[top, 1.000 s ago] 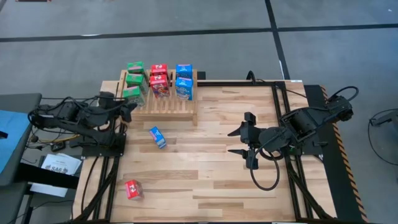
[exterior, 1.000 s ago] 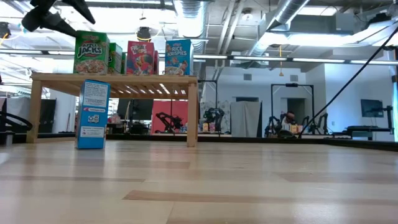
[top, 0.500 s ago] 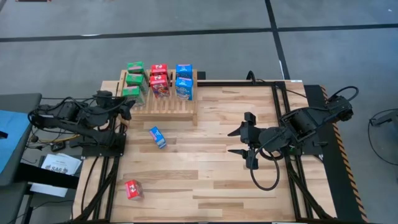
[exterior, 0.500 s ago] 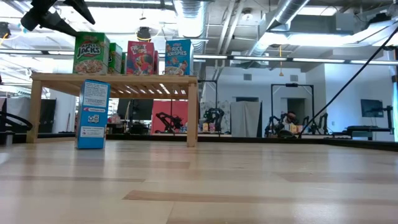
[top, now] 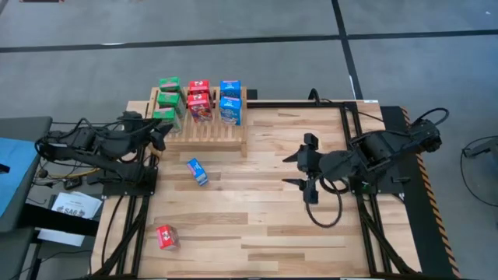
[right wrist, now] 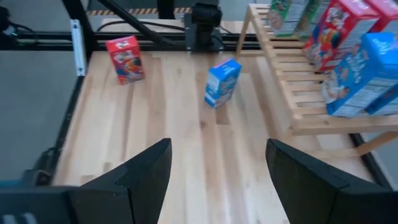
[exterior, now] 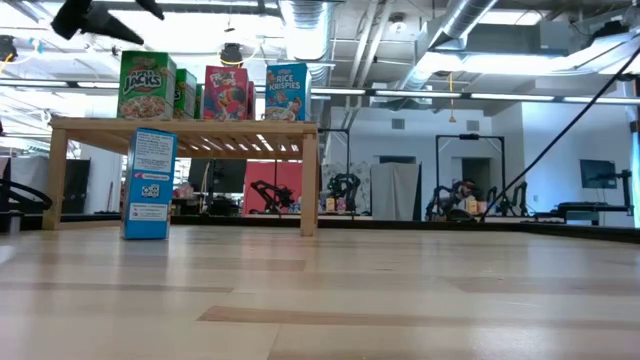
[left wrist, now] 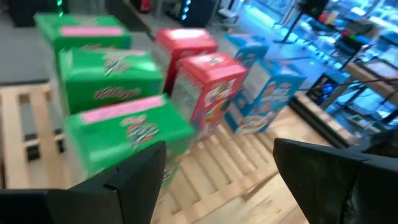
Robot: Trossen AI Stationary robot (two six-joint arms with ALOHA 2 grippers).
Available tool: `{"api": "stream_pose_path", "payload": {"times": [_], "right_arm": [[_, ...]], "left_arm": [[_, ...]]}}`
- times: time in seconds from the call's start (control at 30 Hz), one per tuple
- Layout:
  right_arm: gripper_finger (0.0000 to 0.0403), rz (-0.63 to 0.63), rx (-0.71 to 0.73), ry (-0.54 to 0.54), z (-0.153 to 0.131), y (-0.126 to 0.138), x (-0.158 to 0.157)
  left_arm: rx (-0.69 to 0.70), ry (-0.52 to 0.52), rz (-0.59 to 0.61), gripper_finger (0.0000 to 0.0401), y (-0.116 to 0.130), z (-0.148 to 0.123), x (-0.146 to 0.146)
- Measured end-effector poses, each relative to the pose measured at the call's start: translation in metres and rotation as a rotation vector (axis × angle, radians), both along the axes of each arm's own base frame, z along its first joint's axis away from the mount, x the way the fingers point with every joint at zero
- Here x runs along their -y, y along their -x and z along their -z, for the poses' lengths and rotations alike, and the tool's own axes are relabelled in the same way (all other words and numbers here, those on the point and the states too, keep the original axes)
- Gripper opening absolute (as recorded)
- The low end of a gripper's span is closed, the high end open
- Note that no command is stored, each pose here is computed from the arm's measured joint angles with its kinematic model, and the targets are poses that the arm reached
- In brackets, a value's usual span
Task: Stack cereal on shelf
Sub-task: Put the red cereal box on the shelf aligned with the other red cereal box
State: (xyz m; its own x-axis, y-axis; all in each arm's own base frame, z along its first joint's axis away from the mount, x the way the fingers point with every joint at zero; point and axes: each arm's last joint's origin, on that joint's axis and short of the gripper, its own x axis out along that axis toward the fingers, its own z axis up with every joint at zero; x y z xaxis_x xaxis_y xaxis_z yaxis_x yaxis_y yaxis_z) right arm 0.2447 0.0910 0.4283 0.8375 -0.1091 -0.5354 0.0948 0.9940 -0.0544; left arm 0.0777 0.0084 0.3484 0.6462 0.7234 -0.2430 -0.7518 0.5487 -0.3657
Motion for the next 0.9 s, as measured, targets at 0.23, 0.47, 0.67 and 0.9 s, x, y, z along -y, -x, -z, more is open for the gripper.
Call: {"api": "stream_pose_path", "payload": {"times": [0.23,0.47,0.67,0.9], "right_arm": [[0.0286,0.049,-0.005,0.054,0.000,-0.007,0.021],[0.0286,0.068,-0.019,0.111,0.000,-0.011,0.035],[0.0286,0.082,-0.039,0.186,0.000,-0.014,0.052],[0.0286,0.148,-0.065,0.239,0.000,-0.016,0.078]], "left_arm": [[0.011,-0.065,0.027,0.0286,-0.004,-0.008,0.001],[0.019,-0.072,0.030,0.0286,-0.004,-0.010,0.001],[-0.034,-0.104,0.091,0.0286,-0.005,-0.009,0.002],[-0.110,-0.177,0.115,0.0286,-0.005,-0.009,0.002]]}}
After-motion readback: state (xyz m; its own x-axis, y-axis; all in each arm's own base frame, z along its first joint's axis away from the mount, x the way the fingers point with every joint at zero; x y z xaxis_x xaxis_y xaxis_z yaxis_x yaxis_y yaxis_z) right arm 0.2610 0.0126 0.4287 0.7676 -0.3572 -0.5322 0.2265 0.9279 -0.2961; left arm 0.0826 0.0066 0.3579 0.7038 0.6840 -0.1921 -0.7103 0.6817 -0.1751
